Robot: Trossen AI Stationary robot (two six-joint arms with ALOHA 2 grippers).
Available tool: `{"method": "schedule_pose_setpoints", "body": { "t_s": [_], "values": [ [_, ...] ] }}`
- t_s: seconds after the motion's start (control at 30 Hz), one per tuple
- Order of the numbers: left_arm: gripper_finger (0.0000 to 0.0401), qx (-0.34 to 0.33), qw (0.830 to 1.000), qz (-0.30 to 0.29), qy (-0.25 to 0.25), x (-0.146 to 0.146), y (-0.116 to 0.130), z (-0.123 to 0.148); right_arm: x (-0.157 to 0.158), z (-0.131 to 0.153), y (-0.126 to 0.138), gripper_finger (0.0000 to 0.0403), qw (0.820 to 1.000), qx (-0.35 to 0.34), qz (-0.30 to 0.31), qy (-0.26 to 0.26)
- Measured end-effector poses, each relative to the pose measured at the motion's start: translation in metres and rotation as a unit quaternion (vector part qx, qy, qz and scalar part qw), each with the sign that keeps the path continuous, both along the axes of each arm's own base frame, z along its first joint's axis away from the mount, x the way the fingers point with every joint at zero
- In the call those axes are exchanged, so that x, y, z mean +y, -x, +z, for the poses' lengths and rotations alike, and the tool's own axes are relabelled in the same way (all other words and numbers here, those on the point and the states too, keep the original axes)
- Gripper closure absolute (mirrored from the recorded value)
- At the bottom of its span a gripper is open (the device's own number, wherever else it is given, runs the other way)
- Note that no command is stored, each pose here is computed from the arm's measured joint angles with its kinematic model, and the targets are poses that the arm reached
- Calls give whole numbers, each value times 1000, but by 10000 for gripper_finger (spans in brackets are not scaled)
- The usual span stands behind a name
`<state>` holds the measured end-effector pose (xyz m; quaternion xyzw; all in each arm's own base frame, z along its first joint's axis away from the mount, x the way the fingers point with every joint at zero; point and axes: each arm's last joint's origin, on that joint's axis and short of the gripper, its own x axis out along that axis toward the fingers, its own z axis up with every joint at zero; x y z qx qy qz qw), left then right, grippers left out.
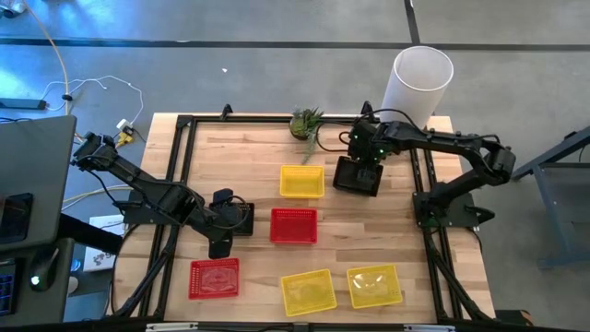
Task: Stack baskets by color
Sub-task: Stack the bottom right black bin on the top black bin
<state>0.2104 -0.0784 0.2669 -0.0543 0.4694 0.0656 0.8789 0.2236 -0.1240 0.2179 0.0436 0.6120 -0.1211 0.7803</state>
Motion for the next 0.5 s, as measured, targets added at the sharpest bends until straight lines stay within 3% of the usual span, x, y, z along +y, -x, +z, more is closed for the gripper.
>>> {"method": "schedule_pose_setpoints", "body": {
  "t_s": [0.5],
  "values": [
    [318,0,1000,0,0,0,0,0,-23,1,19,402,994,-53,-8,-99]
  ]
}}
